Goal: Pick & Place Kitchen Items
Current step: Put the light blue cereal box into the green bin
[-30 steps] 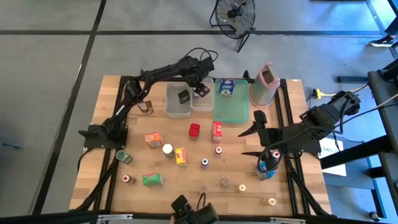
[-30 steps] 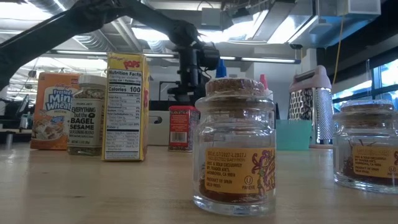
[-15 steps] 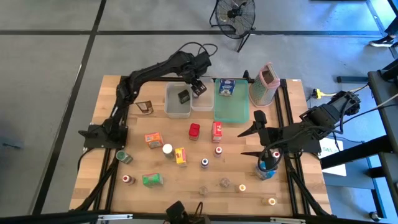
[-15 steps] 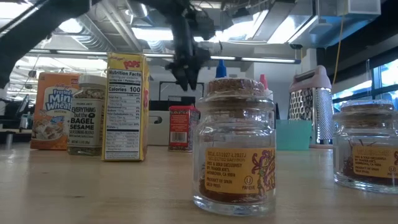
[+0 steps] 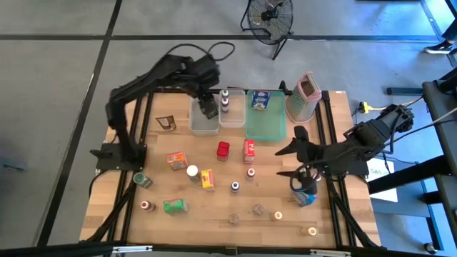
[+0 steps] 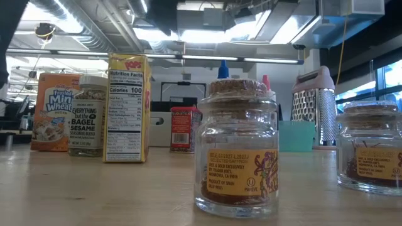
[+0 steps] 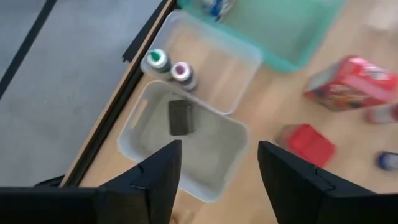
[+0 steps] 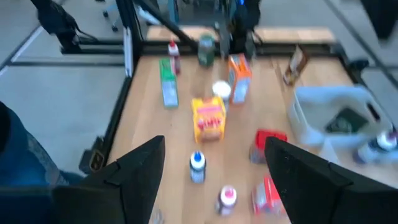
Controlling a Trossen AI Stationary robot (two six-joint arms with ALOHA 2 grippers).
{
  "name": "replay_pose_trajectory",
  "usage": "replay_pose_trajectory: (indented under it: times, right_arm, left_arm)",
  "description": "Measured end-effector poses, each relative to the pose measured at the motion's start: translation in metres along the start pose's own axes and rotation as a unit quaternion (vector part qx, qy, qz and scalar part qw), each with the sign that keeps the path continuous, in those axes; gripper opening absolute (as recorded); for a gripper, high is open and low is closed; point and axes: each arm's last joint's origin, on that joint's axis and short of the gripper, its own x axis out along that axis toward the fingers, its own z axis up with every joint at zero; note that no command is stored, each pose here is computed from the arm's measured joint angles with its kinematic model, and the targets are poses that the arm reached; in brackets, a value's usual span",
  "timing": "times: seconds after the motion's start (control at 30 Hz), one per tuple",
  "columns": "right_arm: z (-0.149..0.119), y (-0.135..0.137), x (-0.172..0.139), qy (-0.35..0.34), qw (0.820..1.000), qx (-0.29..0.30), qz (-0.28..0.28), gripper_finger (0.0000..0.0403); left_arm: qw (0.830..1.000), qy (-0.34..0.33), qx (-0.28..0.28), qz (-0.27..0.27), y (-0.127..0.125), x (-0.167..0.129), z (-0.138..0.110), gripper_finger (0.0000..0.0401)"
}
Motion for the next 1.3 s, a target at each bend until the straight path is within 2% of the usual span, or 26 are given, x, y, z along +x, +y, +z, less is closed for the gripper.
replay_pose_trajectory:
  times: [0.17,0.37,0.53,0.73,0.83,0.93,1.07,1.3]
  right_arm:
    - [-0.011,-0.005,-0.001,0.052,0.997,0.050,-0.024,0.0279]
    - [-0.013,-0.005,0.001,0.060,0.993,0.094,-0.034,0.0280]
    - [-0.012,-0.003,0.003,0.059,0.993,0.097,-0.034,0.0295]
    - [-0.013,-0.004,0.007,0.064,0.989,0.128,-0.039,0.0341]
    - [-0.018,-0.007,0.007,0.102,0.985,0.135,-0.033,0.0360]
    - [-0.024,-0.010,0.006,0.157,0.974,0.160,-0.015,0.0368]
    - [-0.034,-0.012,0.002,0.231,0.948,0.216,-0.015,0.0369]
    - [-0.042,-0.012,0.004,0.288,0.918,0.269,-0.047,0.0369]
  left_arm:
    - [0.999,-0.049,0.003,-0.024,-0.015,-0.041,-0.019,0.0207]
    - [0.997,-0.082,0.008,-0.008,-0.029,-0.072,-0.040,0.0206]
    - [0.997,-0.077,0.007,0.015,-0.038,-0.082,-0.053,0.0207]
    - [0.996,-0.086,0.024,0.000,-0.053,-0.088,-0.060,0.0206]
    - [0.995,-0.089,0.038,-0.002,-0.059,-0.089,-0.062,0.0206]
    - [0.994,-0.090,0.059,-0.006,-0.062,-0.091,-0.064,0.0207]
    - [0.993,-0.095,0.068,-0.011,-0.064,-0.095,-0.067,0.0206]
    - [0.992,-0.094,0.081,-0.009,-0.064,-0.094,-0.067,0.0207]
